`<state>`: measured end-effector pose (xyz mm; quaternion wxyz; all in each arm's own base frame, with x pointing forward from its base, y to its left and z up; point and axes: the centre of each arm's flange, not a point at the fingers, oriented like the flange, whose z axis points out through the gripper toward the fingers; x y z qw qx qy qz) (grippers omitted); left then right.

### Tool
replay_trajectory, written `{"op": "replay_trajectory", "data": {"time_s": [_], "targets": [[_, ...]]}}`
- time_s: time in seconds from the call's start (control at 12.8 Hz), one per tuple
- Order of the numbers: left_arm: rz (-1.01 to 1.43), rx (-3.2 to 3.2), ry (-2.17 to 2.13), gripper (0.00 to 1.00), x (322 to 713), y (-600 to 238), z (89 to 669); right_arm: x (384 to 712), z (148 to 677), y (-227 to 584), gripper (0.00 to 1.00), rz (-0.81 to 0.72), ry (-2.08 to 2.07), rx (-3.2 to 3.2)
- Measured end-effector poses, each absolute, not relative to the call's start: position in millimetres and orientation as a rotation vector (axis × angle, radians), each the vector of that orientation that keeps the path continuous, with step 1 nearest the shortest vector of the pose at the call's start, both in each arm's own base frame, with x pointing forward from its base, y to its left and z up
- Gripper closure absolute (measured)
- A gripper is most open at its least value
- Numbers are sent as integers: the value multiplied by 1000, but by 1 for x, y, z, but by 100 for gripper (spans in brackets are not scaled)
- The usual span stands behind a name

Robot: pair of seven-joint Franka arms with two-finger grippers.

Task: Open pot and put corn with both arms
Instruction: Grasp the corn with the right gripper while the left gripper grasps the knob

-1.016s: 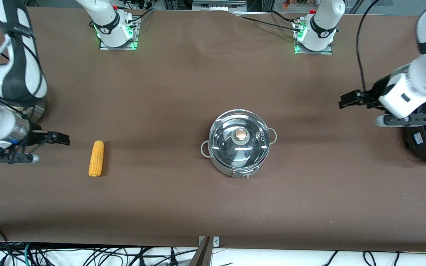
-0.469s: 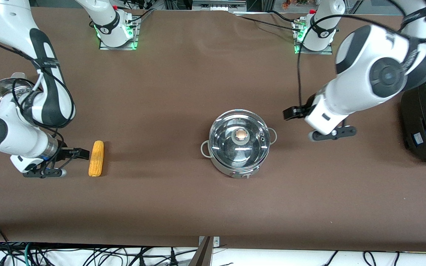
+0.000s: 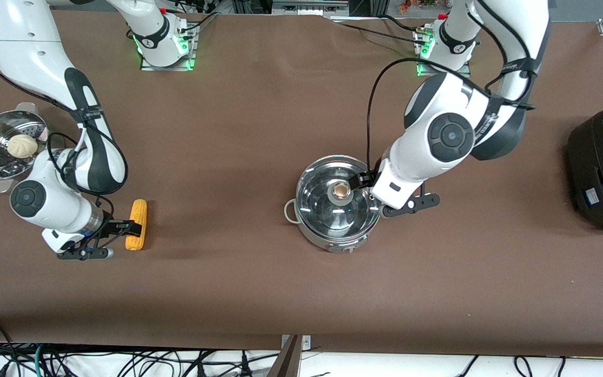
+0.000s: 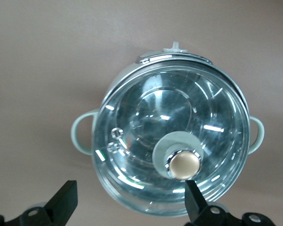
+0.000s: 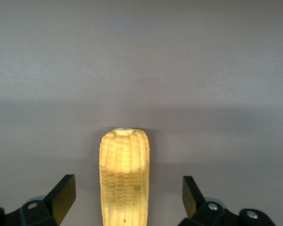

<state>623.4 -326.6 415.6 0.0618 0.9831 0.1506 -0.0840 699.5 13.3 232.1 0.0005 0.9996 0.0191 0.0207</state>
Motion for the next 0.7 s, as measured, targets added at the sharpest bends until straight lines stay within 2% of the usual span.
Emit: {"op": "replay_trajectory", "data": {"time_s": [0.31, 0.39, 0.47, 0.62, 0.7], "targets": [[-275, 2974, 518, 0, 610, -376, 390, 698, 213, 20, 0, 63, 61, 3152], [-279, 2977, 517, 0, 607, -385, 385, 697, 209, 23, 6, 61, 55, 3163], [-279, 2982, 515, 0, 607, -391, 380, 695, 204, 24, 18, 59, 47, 3171], [-259, 2999, 515, 0, 609, -394, 369, 691, 197, 24, 23, 55, 44, 3173], [-242, 3008, 511, 0, 611, -394, 364, 691, 196, 24, 39, 57, 44, 3173]]}}
